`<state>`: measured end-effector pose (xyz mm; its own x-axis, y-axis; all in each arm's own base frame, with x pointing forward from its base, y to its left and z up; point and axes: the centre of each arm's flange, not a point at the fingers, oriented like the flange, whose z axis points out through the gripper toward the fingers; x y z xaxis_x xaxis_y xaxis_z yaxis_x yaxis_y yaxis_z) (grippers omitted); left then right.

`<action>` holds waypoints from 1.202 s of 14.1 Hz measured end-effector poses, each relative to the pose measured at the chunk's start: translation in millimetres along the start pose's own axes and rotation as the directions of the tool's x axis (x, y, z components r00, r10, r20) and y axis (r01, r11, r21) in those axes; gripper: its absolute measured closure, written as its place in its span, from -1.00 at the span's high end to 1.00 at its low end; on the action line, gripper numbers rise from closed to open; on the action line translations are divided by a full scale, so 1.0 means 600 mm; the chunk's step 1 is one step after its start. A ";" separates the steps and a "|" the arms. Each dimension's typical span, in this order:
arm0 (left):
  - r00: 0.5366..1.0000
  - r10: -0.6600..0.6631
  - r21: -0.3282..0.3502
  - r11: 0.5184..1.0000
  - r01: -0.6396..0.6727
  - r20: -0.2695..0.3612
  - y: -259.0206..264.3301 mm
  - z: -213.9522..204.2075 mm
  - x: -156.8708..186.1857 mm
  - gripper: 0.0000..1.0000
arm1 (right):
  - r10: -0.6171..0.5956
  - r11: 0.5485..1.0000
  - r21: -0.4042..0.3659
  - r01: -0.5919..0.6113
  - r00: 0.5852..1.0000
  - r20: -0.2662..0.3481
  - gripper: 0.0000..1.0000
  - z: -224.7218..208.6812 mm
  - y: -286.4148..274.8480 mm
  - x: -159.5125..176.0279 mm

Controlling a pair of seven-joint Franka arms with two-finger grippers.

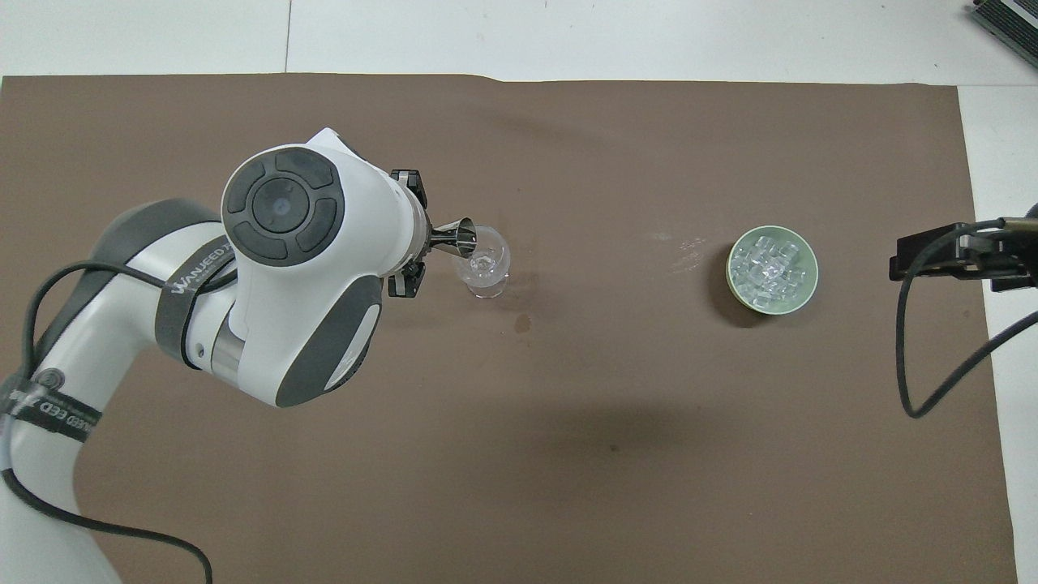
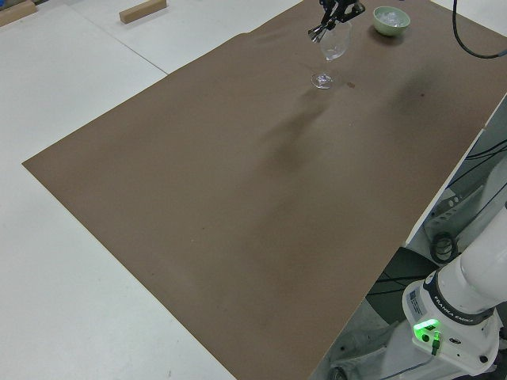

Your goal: Pour wine and add ice with both arms

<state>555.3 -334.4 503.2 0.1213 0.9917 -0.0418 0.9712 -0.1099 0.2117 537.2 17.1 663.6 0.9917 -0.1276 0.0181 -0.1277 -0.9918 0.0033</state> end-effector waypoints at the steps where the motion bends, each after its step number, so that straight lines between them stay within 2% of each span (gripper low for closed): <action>1: 1.000 -0.001 -0.002 1.000 0.001 -0.005 0.000 0.001 -0.003 -0.54 | 0.000 1.000 0.000 0.000 1.000 0.000 1.00 0.000 0.000 0.000; 17: 0.996 0.028 -0.009 1.000 -0.029 -0.085 -0.001 0.008 -0.015 -0.55 | 0.000 1.000 0.000 0.000 1.000 0.000 1.00 0.000 0.000 0.000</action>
<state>554.5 -343.4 498.6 0.1304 0.9904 0.0468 0.9653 -0.1376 0.2219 537.2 17.1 663.6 0.9917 -0.1276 0.0181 -0.1277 -0.9918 0.0033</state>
